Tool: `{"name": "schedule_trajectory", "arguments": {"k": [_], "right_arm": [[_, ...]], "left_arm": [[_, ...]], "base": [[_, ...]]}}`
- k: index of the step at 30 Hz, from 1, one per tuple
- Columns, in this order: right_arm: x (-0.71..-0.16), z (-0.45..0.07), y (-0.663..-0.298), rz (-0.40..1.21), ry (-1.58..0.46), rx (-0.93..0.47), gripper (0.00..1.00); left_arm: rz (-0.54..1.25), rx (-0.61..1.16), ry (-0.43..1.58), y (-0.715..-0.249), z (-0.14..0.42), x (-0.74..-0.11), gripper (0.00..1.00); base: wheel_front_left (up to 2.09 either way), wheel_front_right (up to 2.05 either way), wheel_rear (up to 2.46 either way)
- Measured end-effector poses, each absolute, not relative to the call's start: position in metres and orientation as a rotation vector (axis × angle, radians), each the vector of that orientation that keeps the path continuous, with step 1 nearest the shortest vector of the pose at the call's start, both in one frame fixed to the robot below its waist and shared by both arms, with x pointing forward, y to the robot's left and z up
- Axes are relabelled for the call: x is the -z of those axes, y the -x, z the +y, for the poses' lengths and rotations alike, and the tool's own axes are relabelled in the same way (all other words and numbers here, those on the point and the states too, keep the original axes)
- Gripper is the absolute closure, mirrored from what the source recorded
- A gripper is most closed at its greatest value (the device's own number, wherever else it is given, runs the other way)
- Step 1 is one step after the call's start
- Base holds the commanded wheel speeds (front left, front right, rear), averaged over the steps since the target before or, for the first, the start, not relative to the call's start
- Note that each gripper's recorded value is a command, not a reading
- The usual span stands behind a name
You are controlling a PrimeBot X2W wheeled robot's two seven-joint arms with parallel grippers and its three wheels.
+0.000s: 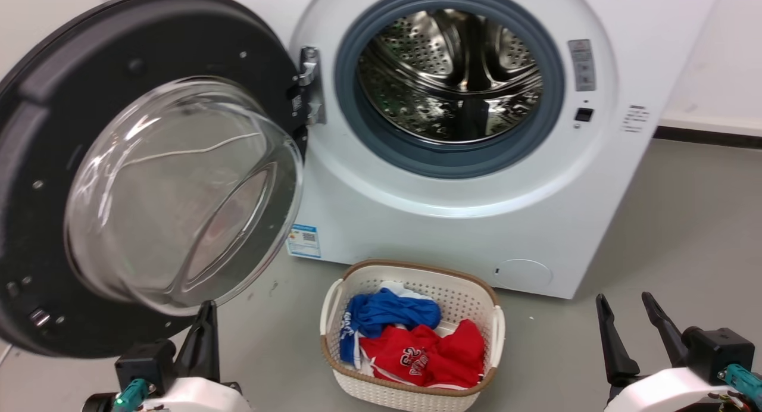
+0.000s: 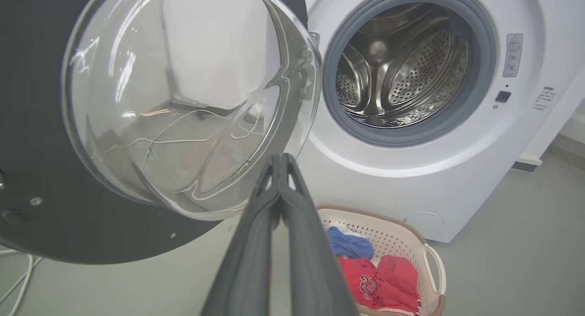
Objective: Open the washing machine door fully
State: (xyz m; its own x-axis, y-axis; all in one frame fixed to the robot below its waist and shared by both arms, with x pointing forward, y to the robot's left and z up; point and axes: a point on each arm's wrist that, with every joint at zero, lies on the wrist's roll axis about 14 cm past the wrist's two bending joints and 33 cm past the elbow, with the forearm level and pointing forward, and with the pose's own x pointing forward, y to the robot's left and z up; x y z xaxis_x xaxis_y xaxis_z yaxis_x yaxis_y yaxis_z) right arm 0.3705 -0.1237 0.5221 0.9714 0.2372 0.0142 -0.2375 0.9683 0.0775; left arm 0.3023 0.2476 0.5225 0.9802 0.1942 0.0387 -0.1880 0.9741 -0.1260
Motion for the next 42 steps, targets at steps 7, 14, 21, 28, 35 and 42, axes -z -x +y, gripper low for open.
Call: {"name": "schedule_trajectory", "arguments": {"k": [7,14,21,28,35,42], "right_arm": [[-0.523,-0.150,-0.356,-0.007,-0.075,-0.163,0.00],[-0.525,-0.174,-0.341,-0.014,-0.073,-0.088,0.00],[-0.523,-0.191,-0.331,-0.007,-0.071,-0.034,0.00],[-0.522,-0.194,-0.330,-0.004,-0.072,-0.025,0.00],[-0.523,-0.192,-0.331,-0.009,-0.071,-0.032,0.00],[-0.506,-0.191,-0.326,0.044,-0.078,-0.030,1.00]], "left_arm": [[-0.062,-0.073,0.095,-0.326,0.213,-0.527,0.00],[-0.043,0.022,0.080,-0.342,0.184,-0.524,0.00],[-0.029,0.071,0.071,-0.353,0.166,-0.518,0.00],[-0.025,0.074,0.069,-0.356,0.164,-0.515,0.00],[-0.026,0.075,0.070,-0.354,0.163,-0.514,0.00],[0.027,0.069,0.082,-0.346,0.161,-0.496,1.00]], "base": [[0.00,0.00,0.00],[0.00,0.00,0.00],[0.00,0.00,0.00],[0.00,0.00,0.00],[0.00,0.00,0.00],[0.00,0.00,0.00]]}}
